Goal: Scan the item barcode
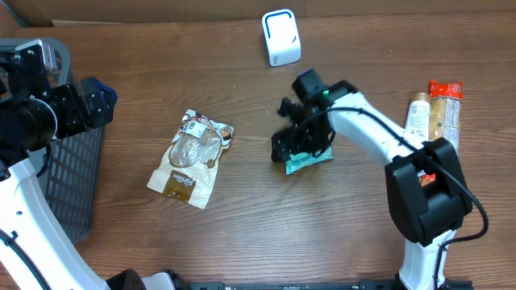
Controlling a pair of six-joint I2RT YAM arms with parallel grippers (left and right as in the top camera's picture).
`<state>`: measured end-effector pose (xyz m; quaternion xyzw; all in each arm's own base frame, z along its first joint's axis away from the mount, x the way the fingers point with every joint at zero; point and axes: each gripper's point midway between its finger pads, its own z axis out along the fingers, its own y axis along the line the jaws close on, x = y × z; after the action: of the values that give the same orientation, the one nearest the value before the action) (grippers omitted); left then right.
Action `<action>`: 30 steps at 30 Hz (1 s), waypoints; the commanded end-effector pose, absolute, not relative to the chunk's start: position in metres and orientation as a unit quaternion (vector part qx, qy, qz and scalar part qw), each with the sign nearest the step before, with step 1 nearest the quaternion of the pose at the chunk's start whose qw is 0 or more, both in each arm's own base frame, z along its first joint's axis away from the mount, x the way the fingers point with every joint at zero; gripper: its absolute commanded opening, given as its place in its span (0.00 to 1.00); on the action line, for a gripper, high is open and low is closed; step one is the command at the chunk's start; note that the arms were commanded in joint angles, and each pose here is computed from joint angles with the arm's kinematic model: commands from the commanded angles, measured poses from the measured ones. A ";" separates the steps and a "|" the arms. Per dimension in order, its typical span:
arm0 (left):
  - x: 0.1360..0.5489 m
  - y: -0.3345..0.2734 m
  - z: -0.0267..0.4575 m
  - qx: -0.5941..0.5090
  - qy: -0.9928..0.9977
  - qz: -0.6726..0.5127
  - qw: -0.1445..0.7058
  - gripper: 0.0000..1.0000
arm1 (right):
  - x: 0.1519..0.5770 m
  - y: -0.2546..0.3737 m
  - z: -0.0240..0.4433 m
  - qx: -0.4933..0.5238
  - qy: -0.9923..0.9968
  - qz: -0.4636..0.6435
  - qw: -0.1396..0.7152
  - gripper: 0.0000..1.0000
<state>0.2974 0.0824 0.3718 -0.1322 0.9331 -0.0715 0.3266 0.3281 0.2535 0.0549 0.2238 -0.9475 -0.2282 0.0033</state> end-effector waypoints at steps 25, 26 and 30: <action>0.299 0.082 0.372 -0.122 0.934 -0.073 0.328 1.00 | 0.363 0.174 0.041 -0.006 -0.998 -0.059 -0.007 0.96; 0.299 0.082 0.372 -0.122 0.934 -0.073 0.328 1.00 | 0.360 0.174 0.042 0.004 -0.997 -0.076 0.005 0.95; 0.299 0.082 0.372 -0.122 0.934 -0.073 0.328 1.00 | 0.339 0.182 0.045 0.063 -0.984 -0.156 0.056 0.93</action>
<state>0.2974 0.0824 0.3718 -0.1322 0.9331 -0.0715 0.3266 0.3524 0.1605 0.0431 -0.0019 -0.9972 -0.0715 0.0210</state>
